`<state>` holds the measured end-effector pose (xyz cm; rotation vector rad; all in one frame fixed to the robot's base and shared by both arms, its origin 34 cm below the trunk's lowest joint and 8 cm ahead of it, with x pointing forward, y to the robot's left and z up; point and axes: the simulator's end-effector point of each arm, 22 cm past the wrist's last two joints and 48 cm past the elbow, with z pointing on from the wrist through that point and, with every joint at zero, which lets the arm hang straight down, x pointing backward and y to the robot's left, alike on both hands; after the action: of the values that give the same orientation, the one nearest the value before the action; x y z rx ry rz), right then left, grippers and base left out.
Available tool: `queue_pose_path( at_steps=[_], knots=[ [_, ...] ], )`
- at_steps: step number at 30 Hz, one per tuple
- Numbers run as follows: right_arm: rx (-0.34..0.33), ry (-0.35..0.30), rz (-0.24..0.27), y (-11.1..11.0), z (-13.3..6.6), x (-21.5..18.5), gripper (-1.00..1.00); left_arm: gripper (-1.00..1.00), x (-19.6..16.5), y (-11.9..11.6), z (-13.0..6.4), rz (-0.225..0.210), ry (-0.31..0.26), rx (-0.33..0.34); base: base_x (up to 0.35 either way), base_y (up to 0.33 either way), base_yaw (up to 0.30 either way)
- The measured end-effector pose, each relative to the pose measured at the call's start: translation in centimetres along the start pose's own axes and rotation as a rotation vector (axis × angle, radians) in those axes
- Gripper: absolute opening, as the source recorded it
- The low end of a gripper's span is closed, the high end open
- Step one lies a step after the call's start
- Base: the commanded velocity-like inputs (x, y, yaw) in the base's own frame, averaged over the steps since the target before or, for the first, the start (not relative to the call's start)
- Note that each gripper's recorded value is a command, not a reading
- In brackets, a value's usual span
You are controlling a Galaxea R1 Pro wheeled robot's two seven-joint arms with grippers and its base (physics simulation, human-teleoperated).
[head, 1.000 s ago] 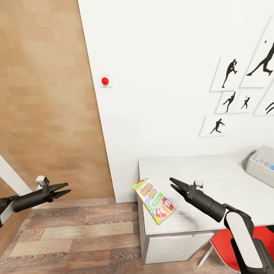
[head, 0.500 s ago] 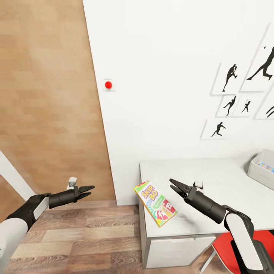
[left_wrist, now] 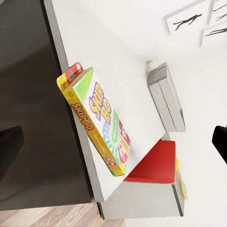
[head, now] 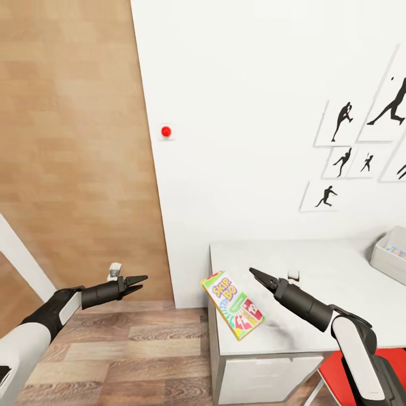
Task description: Put all the toys in the child's room - the three board games (two on the bed and one on the table), the two jigsaw puzzles on the table, and the tennis ball on the table - inside the toy box on the table in the child's room.
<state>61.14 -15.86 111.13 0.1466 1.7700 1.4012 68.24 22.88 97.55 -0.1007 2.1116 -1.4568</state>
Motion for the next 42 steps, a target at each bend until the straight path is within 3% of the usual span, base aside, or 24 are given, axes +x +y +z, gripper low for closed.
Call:
queue_pose_path(
  at_steps=[19, 42],
  knots=[
    [-0.013, -0.011, -0.028, 1.4, -0.3, -0.6, 1.00, 1.00, -0.8, -1.6, -0.3, 0.026, -0.013, 0.013, 0.035, -0.237, 0.062],
    [-0.023, -0.015, -0.036, 2.1, -0.3, -0.8, 1.00, 1.00, -1.1, -2.3, -0.4, 0.037, -0.020, 0.020, 0.039, -0.004, 0.019]
  ],
)
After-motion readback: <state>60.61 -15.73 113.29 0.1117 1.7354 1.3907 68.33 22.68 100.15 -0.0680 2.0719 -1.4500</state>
